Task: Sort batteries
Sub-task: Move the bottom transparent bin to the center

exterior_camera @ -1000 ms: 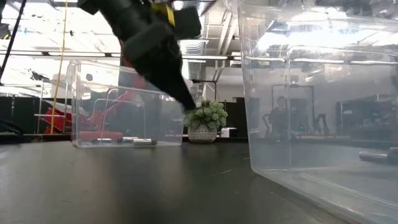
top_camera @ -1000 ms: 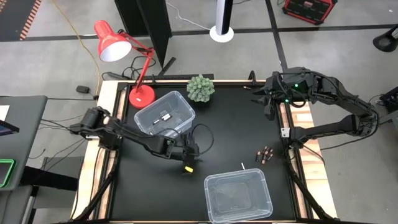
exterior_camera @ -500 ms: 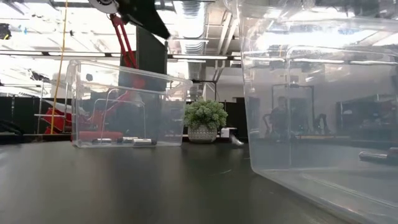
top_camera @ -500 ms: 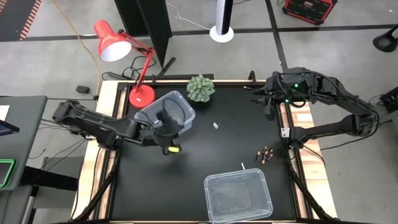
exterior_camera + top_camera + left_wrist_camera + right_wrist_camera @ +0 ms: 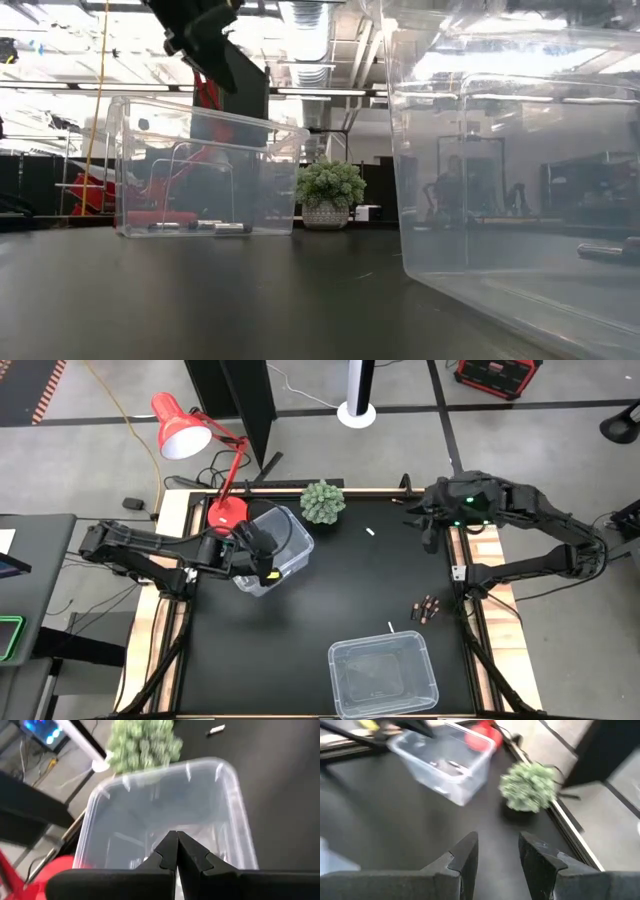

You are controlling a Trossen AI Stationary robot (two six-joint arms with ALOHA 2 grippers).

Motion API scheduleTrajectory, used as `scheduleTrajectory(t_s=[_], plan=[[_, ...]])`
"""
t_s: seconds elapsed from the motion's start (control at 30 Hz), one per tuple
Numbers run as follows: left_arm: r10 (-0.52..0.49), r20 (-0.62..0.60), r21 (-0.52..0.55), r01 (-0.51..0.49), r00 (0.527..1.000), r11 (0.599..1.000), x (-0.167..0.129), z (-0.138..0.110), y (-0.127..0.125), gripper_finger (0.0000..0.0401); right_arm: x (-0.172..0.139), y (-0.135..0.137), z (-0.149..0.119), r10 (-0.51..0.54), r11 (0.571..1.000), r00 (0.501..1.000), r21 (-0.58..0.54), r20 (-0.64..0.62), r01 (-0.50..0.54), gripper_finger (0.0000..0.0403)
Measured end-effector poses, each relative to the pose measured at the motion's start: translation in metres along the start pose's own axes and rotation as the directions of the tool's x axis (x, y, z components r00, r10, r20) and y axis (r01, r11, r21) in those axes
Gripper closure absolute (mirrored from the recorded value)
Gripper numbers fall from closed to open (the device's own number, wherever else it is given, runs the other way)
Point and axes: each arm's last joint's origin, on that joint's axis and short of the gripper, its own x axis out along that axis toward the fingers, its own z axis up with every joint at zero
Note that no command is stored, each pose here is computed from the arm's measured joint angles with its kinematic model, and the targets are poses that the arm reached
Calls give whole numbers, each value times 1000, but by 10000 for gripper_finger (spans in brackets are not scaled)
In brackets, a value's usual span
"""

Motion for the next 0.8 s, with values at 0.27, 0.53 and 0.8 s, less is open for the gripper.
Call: scheduleTrajectory(t_s=[0.27, 0.53, 0.8], plan=[[30, 38, -23, -29, 999, 999, 4, 6, 3, 349, 110, -47, -14, -165, 971, 878, 81, -448, 224, 245], [41, 48, -34, -40, 998, 999, 4, 7, 3, 316, 185, -161, -41, -35, 917, 726, 266, -687, 296, 245], [45, 28, -13, -45, 999, 999, 4, 4, 3, 314, 195, -221, -65, 17, 886, 684, 329, -730, 328, 245]])
